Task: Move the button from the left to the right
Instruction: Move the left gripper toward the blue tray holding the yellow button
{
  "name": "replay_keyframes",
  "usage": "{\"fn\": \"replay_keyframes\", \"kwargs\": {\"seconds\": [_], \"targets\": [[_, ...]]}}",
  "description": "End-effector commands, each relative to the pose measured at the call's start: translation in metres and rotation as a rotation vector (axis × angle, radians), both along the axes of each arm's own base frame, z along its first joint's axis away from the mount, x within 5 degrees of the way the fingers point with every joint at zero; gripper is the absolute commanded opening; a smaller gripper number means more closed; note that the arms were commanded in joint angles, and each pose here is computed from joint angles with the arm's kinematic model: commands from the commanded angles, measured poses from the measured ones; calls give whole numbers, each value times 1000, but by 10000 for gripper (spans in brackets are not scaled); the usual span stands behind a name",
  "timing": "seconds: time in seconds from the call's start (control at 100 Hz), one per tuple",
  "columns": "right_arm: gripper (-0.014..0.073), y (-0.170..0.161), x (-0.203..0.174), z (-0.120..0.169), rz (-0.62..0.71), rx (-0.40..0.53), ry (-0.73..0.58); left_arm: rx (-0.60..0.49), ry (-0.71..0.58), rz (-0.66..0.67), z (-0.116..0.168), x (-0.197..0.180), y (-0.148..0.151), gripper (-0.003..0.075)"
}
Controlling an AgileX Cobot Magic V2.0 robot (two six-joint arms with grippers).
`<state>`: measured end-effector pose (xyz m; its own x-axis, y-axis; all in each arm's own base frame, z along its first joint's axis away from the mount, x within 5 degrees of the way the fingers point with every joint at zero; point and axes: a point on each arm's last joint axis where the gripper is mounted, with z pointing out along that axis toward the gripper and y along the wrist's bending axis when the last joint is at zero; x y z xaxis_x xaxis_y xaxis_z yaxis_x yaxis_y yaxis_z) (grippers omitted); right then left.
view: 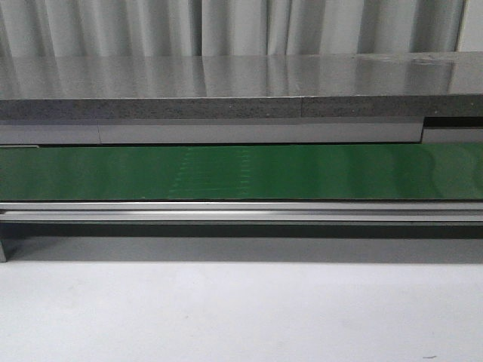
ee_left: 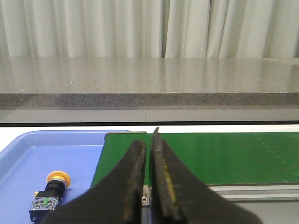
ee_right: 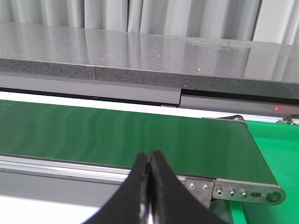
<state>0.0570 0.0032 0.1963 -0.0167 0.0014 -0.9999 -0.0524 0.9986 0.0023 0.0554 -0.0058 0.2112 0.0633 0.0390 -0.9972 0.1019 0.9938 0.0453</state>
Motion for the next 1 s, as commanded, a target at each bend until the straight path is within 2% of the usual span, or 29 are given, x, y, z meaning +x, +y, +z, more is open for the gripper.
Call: {"fn": "replay_keyframes", "kwargs": {"seconds": [0.0,0.32,0.53,0.73,0.88,0.99], "targets": [[-67,-1,-2,9,-6,-5,-106,-21,-65,-12,-6,-1,-1,5],[-67,-1,-2,9,-6,-5,-106,-21,-65,-12,-6,-1,-1,5],[-67,-1,-2,9,-6,-5,-106,-59,-120,-15,3,-3,0,5],[-67,-1,-2,9,-6,-5,-106,-103,-87,-21,29,-7,0,5],[-67,-1,-2,9,-6,-5,-106,-114,-39,-28,63,-8,-1,5],[-67,-1,-2,9,-6,-5,-106,-104,45,-31,87,-4,-2,5]]}}
